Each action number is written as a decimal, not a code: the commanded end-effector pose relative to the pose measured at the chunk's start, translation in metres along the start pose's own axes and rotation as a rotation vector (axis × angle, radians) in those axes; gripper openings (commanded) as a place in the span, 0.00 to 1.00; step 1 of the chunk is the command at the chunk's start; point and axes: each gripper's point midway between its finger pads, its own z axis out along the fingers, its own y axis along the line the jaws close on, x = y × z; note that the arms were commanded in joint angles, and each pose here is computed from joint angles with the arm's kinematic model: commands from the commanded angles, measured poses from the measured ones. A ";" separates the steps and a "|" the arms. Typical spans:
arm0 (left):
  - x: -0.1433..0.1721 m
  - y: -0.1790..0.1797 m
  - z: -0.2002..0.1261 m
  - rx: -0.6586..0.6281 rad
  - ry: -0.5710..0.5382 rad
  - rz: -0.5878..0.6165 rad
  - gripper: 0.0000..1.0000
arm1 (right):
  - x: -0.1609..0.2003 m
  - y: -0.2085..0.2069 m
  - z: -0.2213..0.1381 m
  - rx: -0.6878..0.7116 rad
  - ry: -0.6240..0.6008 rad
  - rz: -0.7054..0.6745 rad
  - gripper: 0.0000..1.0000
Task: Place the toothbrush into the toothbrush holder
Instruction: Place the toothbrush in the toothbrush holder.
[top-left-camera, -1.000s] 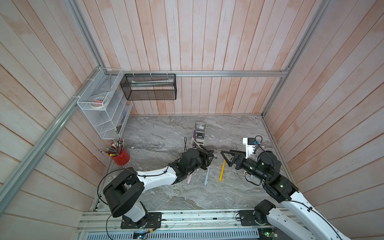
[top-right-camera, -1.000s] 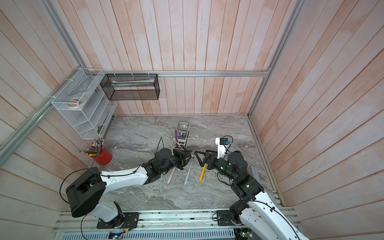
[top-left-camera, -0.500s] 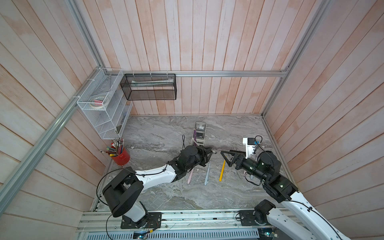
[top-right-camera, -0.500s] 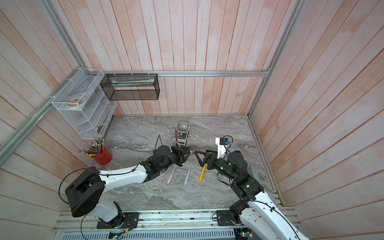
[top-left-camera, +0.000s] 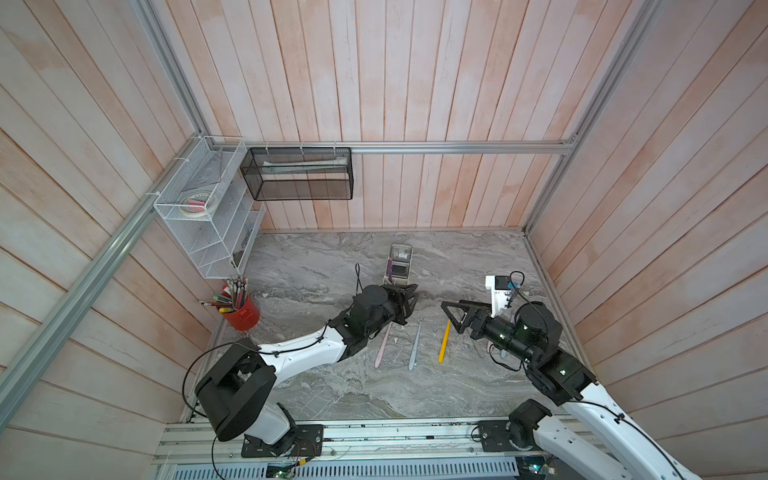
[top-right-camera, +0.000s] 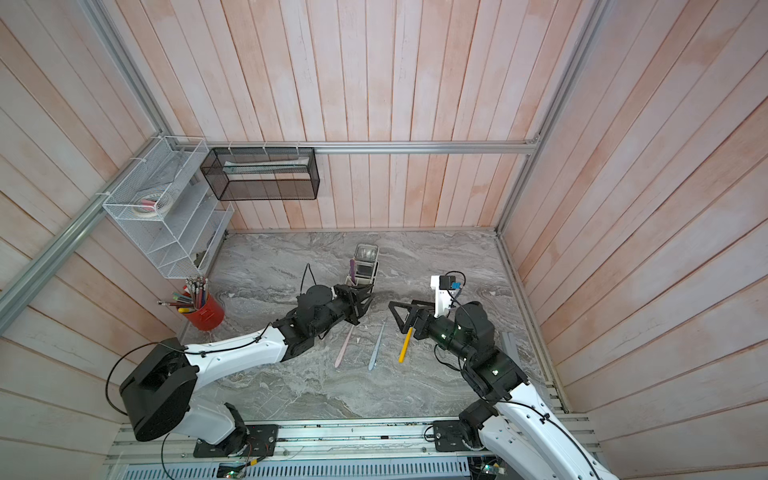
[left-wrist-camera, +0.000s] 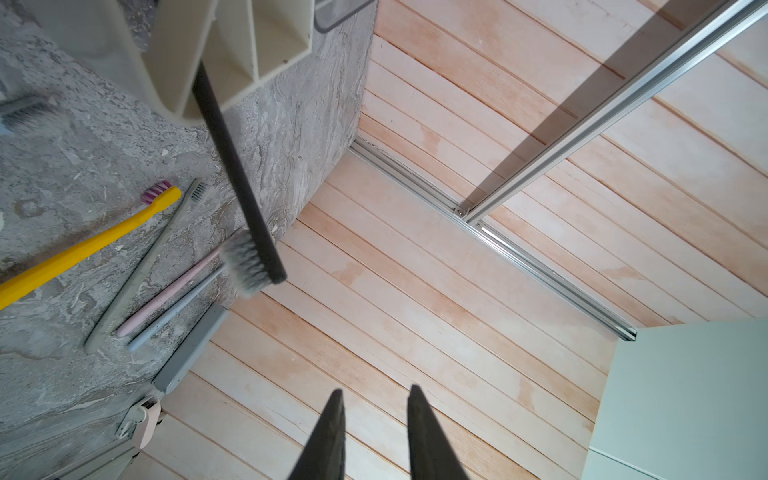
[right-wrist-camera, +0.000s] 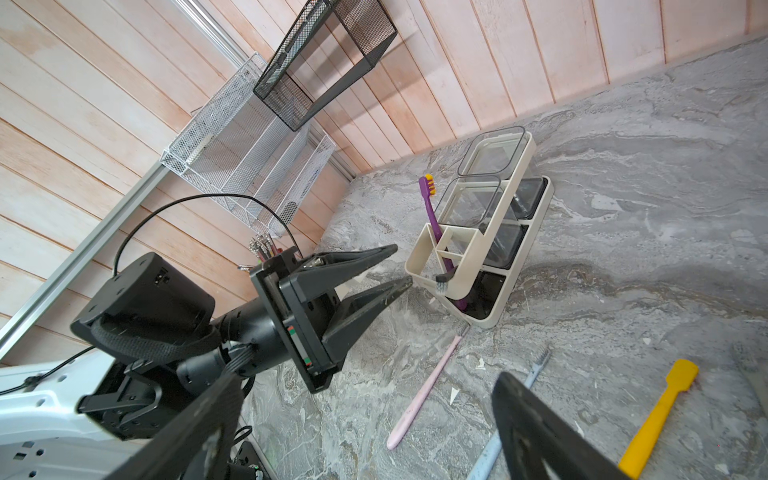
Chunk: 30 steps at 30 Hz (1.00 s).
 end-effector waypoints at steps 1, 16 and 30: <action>-0.002 -0.011 -0.007 0.019 -0.016 -0.071 0.27 | 0.000 0.002 0.001 -0.015 0.001 0.003 0.95; -0.009 -0.080 -0.070 -0.059 -0.238 0.499 0.32 | 0.036 -0.045 0.024 0.155 0.150 -0.016 0.93; -0.072 -0.007 -0.160 -0.478 -0.431 0.858 0.56 | 0.063 -0.086 0.037 0.287 0.223 -0.027 0.91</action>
